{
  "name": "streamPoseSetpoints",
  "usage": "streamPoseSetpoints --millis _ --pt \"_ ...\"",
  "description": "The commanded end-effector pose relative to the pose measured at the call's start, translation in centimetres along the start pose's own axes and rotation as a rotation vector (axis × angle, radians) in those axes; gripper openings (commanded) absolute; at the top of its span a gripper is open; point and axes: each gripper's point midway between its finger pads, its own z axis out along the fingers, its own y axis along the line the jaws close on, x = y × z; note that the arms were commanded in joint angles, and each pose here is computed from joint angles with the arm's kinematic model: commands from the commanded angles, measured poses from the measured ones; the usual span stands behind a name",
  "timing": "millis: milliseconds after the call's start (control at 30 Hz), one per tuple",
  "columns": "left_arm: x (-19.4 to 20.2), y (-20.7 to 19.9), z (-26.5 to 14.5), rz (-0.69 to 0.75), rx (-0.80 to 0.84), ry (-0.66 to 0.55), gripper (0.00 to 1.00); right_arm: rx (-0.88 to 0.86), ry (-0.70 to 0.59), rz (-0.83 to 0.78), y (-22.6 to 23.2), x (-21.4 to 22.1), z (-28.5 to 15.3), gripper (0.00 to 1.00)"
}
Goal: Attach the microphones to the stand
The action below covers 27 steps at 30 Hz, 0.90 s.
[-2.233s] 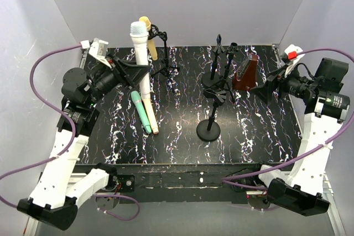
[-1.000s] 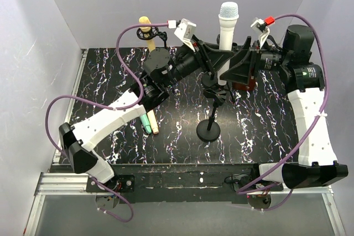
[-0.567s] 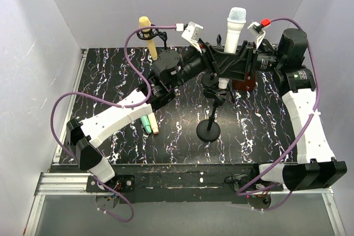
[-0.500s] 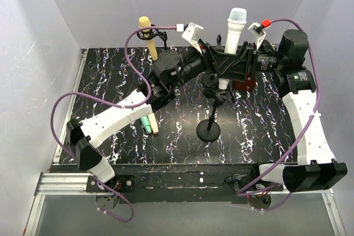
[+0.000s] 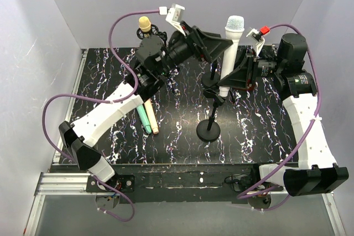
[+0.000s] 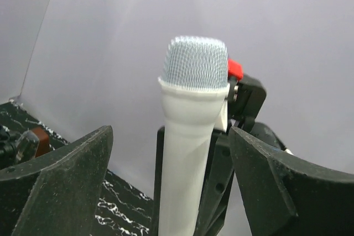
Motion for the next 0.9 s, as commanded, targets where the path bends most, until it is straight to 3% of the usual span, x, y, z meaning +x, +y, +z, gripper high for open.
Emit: streamPoseSetpoints --millis 0,200,433,533,567,633,767,800,867 --pt "-0.4 -1.8 -0.1 -0.044 0.114 0.092 0.83 -0.031 0.008 -0.076 1.6 0.1 -0.1 0.01" --pt "1.4 -2.9 1.0 -0.066 0.24 0.198 0.81 -0.014 0.015 -0.083 1.3 0.4 -0.2 0.01" --pt "2.4 -2.7 1.0 -0.076 0.252 0.23 0.73 -0.006 0.015 -0.089 1.2 0.3 -0.2 0.01" --pt "2.4 -2.6 1.2 -0.079 0.25 0.224 0.61 -0.003 0.016 -0.081 1.0 0.3 -0.2 0.01" --pt "2.4 -2.8 1.3 -0.079 0.256 0.224 0.51 -0.004 0.017 -0.081 1.0 0.4 -0.1 0.01" --pt "2.2 -2.7 1.4 -0.076 0.256 0.22 0.42 -0.001 0.017 -0.078 0.9 0.5 -0.2 0.01" --pt "2.3 -3.1 1.3 -0.069 0.279 0.228 0.0 0.019 0.019 -0.09 0.7 0.5 -0.2 0.01" --pt "2.3 -3.1 1.2 -0.064 0.279 0.228 0.0 0.03 0.021 -0.087 0.5 0.6 -0.2 0.02" --pt "1.8 -3.1 0.9 -0.031 0.265 0.216 0.0 0.059 0.024 -0.102 0.3 0.6 -0.3 0.28"
